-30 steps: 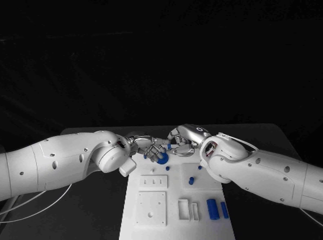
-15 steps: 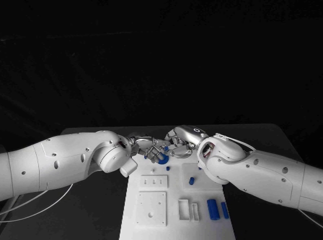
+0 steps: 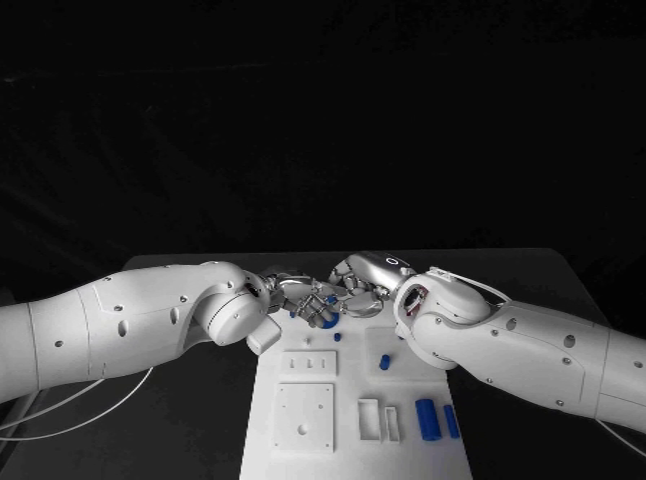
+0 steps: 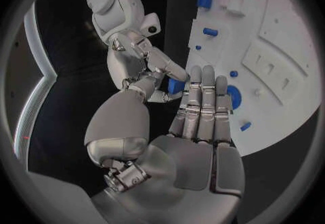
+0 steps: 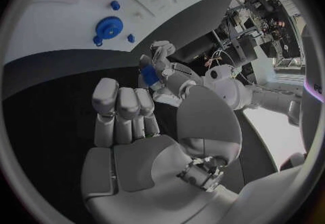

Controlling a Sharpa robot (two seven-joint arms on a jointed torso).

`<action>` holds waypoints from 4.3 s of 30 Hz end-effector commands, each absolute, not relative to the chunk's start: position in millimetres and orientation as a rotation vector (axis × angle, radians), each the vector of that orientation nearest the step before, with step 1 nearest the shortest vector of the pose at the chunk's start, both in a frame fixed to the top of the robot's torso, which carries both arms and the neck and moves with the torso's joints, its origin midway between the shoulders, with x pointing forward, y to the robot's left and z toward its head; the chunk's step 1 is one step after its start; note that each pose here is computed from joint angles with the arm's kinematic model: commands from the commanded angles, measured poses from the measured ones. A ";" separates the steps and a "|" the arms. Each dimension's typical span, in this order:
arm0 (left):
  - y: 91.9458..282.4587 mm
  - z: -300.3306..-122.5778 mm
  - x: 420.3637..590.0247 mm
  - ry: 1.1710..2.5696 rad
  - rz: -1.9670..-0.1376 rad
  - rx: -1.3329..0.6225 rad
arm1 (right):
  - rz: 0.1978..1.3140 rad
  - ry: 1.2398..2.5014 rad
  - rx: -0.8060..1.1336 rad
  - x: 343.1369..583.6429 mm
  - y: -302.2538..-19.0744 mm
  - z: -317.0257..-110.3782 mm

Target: Assemble the parts on the task board

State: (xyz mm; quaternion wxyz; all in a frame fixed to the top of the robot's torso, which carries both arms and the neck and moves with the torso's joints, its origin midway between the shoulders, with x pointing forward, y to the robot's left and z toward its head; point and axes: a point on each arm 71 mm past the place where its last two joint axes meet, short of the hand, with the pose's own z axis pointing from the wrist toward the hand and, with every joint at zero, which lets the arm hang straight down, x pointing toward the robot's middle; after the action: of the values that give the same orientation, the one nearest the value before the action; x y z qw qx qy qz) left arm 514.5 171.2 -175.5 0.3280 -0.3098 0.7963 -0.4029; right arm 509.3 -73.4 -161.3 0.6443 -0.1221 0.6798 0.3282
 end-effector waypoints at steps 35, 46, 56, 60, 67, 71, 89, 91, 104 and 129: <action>173.8 -174.1 516.1 2.074 -1.055 -0.817 | 0.713 1.569 -0.286 510.9 -76.3 -164.6; 174.0 -174.2 516.3 2.072 -1.047 -0.816 | 0.717 1.568 -0.289 510.3 -75.0 -164.5; 173.6 -174.4 516.7 2.075 -1.035 -0.801 | 0.722 1.569 -0.293 509.5 -73.1 -164.4; 173.4 -174.4 517.2 2.070 -1.032 -0.804 | 0.720 1.573 -0.294 509.5 -73.0 -164.7; 175.0 -174.4 518.3 2.061 -1.023 -0.805 | 0.714 1.578 -0.293 510.3 -74.4 -165.2; 175.8 -174.4 518.8 2.058 -1.016 -0.804 | 0.716 1.579 -0.295 510.2 -74.0 -165.4; 176.2 -175.1 519.4 2.065 -0.991 -0.778 | 0.716 1.586 -0.284 510.7 -74.8 -166.3; 176.6 -175.0 519.8 2.060 -0.988 -0.779 | 0.716 1.586 -0.280 511.1 -75.2 -166.3; 179.4 -173.8 521.6 2.026 -0.953 -0.767 | 0.736 1.550 -0.218 515.9 -83.1 -164.8; 188.6 -184.0 523.1 2.034 -0.638 -0.456 | 0.778 1.454 0.211 533.8 -209.8 -154.3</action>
State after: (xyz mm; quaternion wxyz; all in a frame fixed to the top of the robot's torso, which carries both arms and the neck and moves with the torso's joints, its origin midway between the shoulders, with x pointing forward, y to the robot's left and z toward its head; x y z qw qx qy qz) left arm 521.9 189.1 -185.6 0.4318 -0.2226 0.8249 -0.2891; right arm 532.3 -205.2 -158.2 0.6749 0.0471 0.6675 0.3110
